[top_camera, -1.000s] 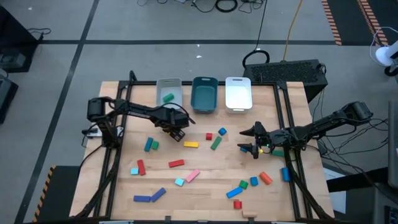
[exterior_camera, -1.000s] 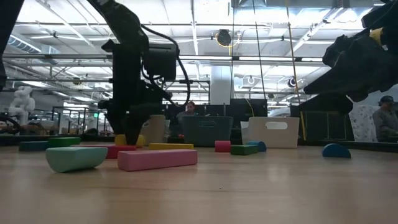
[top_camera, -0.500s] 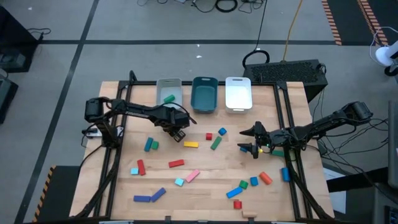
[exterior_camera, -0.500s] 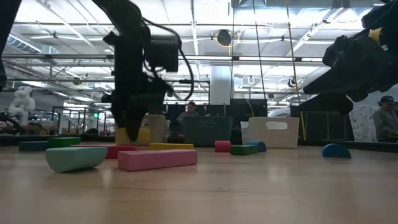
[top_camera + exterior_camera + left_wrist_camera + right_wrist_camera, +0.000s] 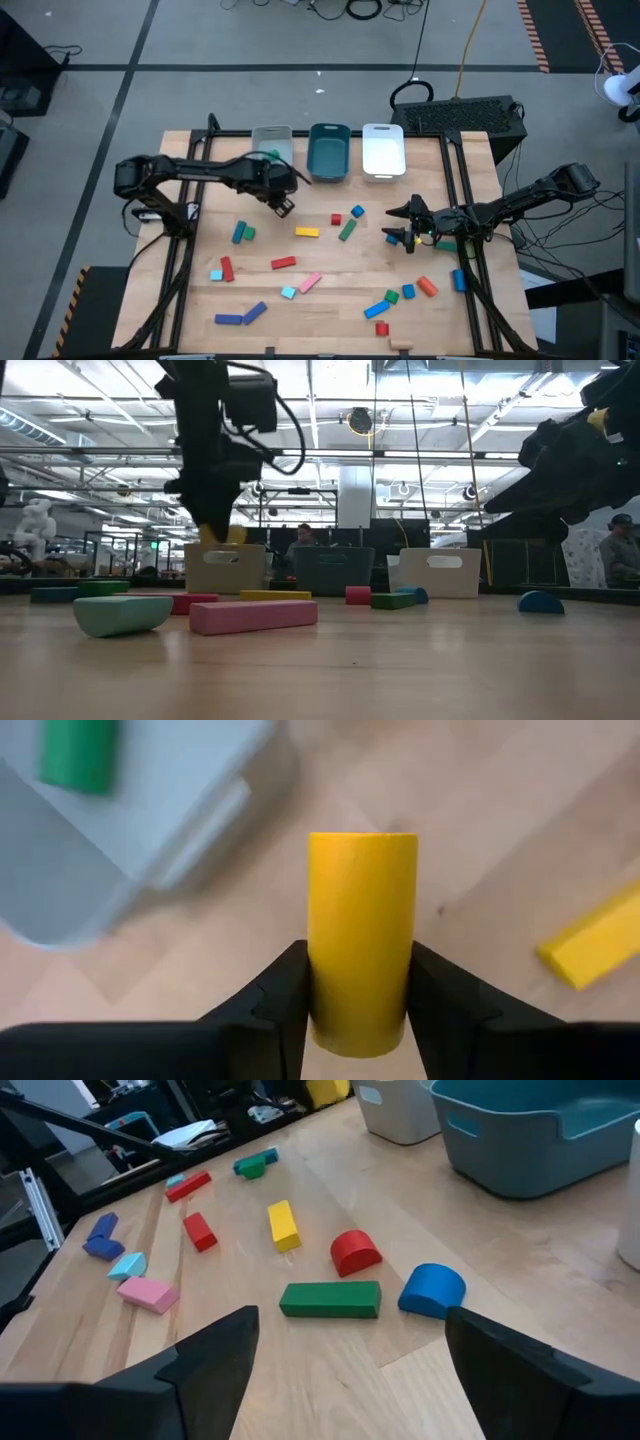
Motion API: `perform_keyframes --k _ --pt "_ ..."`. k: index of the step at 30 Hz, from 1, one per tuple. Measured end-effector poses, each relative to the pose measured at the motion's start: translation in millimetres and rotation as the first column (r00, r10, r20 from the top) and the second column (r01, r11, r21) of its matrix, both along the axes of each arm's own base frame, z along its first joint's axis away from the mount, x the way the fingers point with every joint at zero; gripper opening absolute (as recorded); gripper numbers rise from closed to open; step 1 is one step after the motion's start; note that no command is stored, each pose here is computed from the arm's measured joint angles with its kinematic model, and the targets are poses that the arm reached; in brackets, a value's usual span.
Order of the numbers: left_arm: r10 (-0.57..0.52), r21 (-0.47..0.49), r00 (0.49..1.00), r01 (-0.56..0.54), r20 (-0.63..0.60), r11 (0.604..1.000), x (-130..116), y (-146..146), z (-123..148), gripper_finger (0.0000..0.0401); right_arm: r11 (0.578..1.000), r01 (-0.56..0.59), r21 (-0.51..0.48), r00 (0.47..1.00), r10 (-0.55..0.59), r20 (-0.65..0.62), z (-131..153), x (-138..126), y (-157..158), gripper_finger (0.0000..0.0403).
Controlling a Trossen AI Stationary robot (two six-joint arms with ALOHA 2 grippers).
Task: Sort blocks by size
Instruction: Put the yellow cylinder block into the gray bin
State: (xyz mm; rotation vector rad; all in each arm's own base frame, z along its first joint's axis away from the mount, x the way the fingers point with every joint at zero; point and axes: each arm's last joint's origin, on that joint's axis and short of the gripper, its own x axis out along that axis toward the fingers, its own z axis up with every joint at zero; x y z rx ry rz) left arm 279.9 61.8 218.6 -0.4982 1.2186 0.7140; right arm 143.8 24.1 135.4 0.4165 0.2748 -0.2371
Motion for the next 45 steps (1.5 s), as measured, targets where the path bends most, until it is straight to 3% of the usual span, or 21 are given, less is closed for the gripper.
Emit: perform_keyframes --k 10,16,22,27,32,39,45 --pt "0.048 0.112 0.998 -0.051 0.029 0.992 -8.2 57.3 27.9 0.0136 1.000 0.012 0.004 1.000 -0.012 0.000 -0.2 -0.1 -0.3 0.0301" --pt "0.126 0.144 0.991 -0.131 0.040 0.981 -23.8 98.3 27.9 0.0136 1.000 0.024 -0.005 1.000 -0.024 -0.016 -1.7 -0.7 -0.9 0.0301" --pt "0.159 0.185 0.983 -0.173 0.091 0.967 -23.3 133.6 15.5 0.0136 0.999 0.044 -0.015 0.999 -0.044 -0.024 -2.5 -1.2 -1.5 0.0301" --pt "0.115 0.165 0.993 -0.115 0.010 0.980 -20.9 146.6 -6.9 0.0136 0.999 0.047 -0.010 0.999 -0.047 -0.028 -2.9 -1.3 -1.6 0.0301" --pt "-0.030 0.102 0.997 0.037 -0.071 0.994 -14.7 150.5 -30.9 0.0136 0.999 0.046 -0.012 0.998 -0.047 -0.031 -3.2 -1.4 -1.6 0.0301" --pt "-0.092 0.068 0.984 0.103 -0.151 0.992 -9.9 151.4 -52.0 0.0137 0.999 0.050 -0.014 0.998 -0.051 -0.031 -3.2 -1.4 -1.8 0.0301" --pt "-0.150 0.065 0.970 0.165 -0.192 0.984 -6.4 149.8 -58.1 0.0189 0.999 0.052 -0.012 0.998 -0.052 -0.030 -3.2 -1.4 -1.9 0.0301"
